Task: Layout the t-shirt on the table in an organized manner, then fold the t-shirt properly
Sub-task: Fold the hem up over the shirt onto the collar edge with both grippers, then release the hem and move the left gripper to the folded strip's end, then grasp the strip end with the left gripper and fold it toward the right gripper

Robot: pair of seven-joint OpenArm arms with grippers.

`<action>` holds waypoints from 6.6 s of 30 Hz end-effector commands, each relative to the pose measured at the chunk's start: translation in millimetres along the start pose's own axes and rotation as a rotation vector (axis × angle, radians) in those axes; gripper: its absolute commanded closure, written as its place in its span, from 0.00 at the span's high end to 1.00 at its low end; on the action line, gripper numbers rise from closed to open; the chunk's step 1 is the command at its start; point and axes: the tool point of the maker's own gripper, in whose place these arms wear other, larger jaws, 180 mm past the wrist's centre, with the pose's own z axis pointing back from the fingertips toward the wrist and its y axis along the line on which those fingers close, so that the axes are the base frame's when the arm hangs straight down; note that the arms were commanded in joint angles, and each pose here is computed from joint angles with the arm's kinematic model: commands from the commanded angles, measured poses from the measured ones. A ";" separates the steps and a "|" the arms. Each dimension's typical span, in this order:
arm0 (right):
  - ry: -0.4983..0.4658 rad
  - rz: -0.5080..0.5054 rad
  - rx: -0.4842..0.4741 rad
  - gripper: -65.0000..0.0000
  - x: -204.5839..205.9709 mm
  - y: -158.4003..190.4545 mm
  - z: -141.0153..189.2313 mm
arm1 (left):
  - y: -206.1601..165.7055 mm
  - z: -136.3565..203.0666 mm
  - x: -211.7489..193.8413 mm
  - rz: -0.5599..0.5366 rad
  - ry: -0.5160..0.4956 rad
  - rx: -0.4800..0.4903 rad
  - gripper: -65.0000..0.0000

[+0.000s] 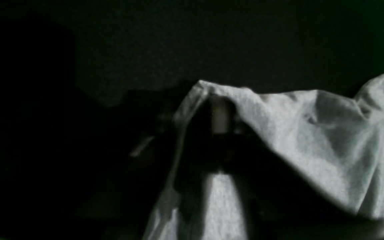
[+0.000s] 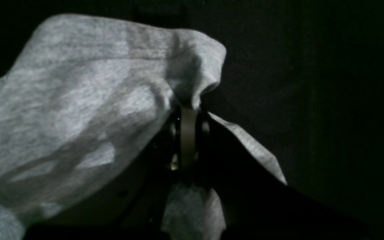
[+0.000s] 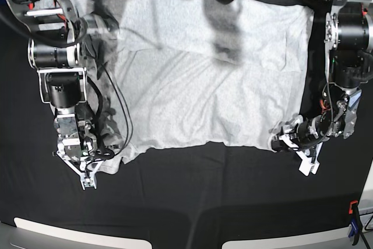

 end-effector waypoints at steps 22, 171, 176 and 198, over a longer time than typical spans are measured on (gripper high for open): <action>-0.228 0.131 -0.043 0.00 41.3 -11.4 65.0 | -28.7 46.2 64.2 -0.268 -0.107 -0.018 0.00; -0.029 0.231 0.142 0.43 -180.4 9.5 287.5 | -44.5 164.2 -202.1 0.404 0.276 -0.465 0.28; -0.029 0.231 0.142 0.43 -180.3 9.5 287.5 | -45.0 164.1 -201.8 0.402 0.275 -0.466 0.21; -0.031 0.230 0.142 0.43 -179.7 9.4 287.3 | 21.1 205.0 -129.8 0.027 0.279 -0.213 0.00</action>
